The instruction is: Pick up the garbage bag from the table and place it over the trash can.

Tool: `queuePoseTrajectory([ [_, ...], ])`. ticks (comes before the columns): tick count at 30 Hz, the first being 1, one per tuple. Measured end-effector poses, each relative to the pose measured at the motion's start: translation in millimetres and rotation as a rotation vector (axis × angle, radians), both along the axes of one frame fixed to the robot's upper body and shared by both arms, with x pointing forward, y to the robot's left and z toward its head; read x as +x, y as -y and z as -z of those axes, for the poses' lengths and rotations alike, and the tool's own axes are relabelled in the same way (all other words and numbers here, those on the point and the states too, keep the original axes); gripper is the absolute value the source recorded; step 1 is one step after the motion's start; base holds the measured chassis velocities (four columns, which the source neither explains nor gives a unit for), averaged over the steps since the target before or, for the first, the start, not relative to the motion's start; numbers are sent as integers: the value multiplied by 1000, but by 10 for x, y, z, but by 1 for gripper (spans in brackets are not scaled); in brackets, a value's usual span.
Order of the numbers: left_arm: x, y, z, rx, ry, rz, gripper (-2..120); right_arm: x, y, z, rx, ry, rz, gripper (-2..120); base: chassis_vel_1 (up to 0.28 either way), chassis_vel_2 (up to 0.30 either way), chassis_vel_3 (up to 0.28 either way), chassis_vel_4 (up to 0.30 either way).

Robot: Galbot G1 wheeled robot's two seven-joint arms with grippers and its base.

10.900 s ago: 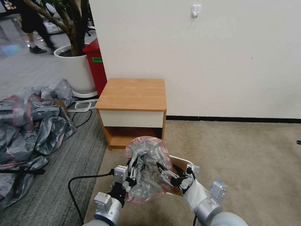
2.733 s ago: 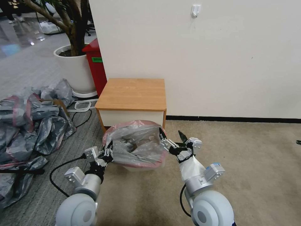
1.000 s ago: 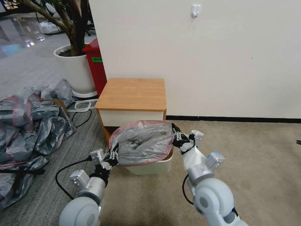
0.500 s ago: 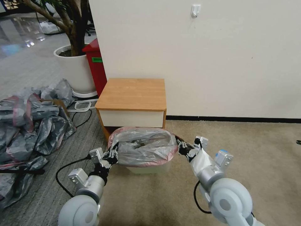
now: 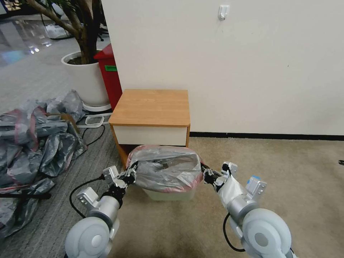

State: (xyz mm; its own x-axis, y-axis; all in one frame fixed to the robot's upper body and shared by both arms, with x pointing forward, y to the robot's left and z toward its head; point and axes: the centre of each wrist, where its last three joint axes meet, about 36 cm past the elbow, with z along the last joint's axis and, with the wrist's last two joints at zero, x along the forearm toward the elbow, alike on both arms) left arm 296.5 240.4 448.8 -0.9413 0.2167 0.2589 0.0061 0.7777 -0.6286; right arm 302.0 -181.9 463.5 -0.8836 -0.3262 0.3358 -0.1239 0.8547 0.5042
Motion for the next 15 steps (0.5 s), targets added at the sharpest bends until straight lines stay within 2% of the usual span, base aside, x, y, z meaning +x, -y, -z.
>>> queuePoseTrajectory([
  [7,-1,-5,-16,-11,-9,-7,9,-36,-23,2,6,10,-3,0,0,0,0,0],
  [10,33,-12,50,29,-5,-33,9,-166,-60,-132,66,-28,18,0,0,0,0,0],
  [15,31,-5,50,33,-1,-34,9,-184,-130,-143,152,-101,53,0,0,0,0,0],
])
